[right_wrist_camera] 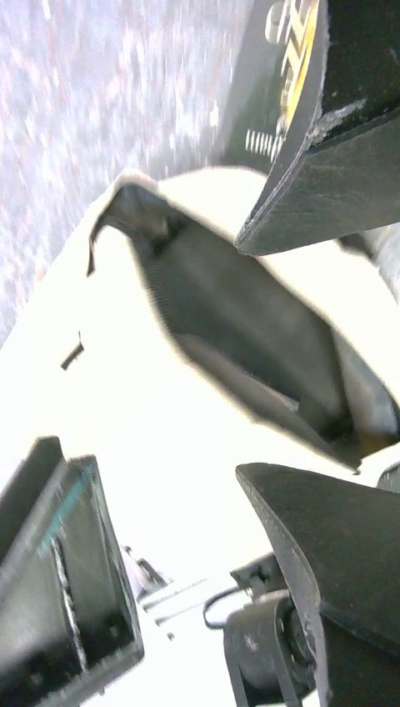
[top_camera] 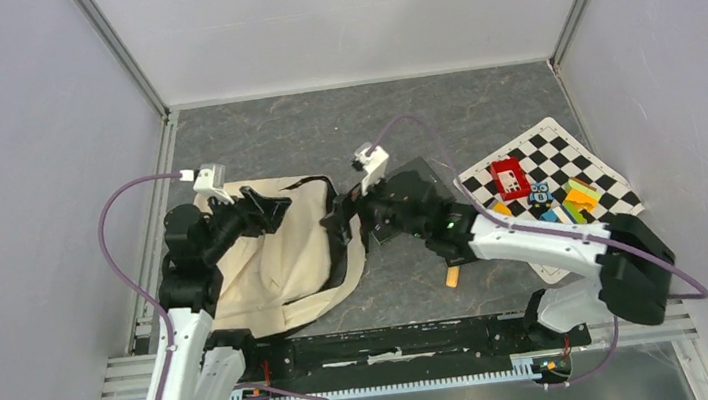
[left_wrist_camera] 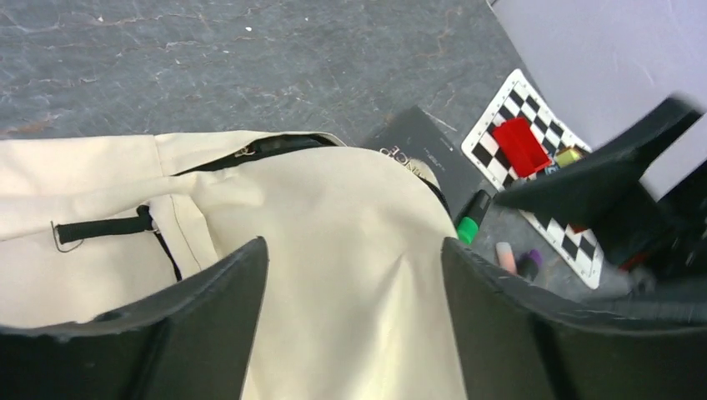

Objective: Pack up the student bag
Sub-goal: Pick up the book from the center of the board.

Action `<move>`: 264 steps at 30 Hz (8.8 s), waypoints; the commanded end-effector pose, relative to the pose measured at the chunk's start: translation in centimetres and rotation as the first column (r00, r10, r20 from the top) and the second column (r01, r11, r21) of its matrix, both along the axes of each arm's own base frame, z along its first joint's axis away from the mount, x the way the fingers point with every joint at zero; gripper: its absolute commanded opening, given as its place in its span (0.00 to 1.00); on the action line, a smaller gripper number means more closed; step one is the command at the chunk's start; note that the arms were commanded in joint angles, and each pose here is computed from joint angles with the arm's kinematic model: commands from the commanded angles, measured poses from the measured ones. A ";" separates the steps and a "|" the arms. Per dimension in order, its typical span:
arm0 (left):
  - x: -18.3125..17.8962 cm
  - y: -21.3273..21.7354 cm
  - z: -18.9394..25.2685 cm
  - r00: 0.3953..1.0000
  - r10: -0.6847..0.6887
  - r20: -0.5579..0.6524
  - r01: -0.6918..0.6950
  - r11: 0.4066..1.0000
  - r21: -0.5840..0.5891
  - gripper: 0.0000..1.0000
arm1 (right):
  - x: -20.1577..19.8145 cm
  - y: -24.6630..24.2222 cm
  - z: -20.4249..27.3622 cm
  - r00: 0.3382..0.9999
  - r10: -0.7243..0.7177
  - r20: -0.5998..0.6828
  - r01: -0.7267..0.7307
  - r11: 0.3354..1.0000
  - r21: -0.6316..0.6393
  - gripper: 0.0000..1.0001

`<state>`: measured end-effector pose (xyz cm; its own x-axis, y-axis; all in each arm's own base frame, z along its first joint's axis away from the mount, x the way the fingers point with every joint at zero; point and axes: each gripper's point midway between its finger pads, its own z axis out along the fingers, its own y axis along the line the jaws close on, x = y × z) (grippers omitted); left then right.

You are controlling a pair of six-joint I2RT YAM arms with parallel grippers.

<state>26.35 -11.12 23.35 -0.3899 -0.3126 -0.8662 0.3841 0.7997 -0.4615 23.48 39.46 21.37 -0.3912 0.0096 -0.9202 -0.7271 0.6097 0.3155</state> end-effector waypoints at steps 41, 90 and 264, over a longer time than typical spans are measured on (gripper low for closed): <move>-0.3 -27.3 -14.7 0.876 0.059 -0.479 -0.001 0.993 0.120 1.00 | 14.7 -30.0 -12.1 0.834 -0.487 -0.261 0.436 0.870 -0.231 0.98; 3.6 -22.6 -20.4 0.817 0.224 -0.531 -0.193 0.975 0.114 1.00 | 11.4 -23.1 -18.4 0.834 -0.075 -0.547 0.024 0.995 -0.099 0.85; -7.4 -15.5 -11.5 0.972 0.176 -0.158 -0.020 0.727 0.687 1.00 | 8.0 -22.3 6.0 0.929 -0.369 -0.008 0.365 0.921 -0.140 0.00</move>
<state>18.64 -27.15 12.50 -0.5992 0.2560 -0.7586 0.3488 0.9363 0.0405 30.30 16.77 21.27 -0.5472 -0.0615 -0.8348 -0.4284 0.8774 0.2162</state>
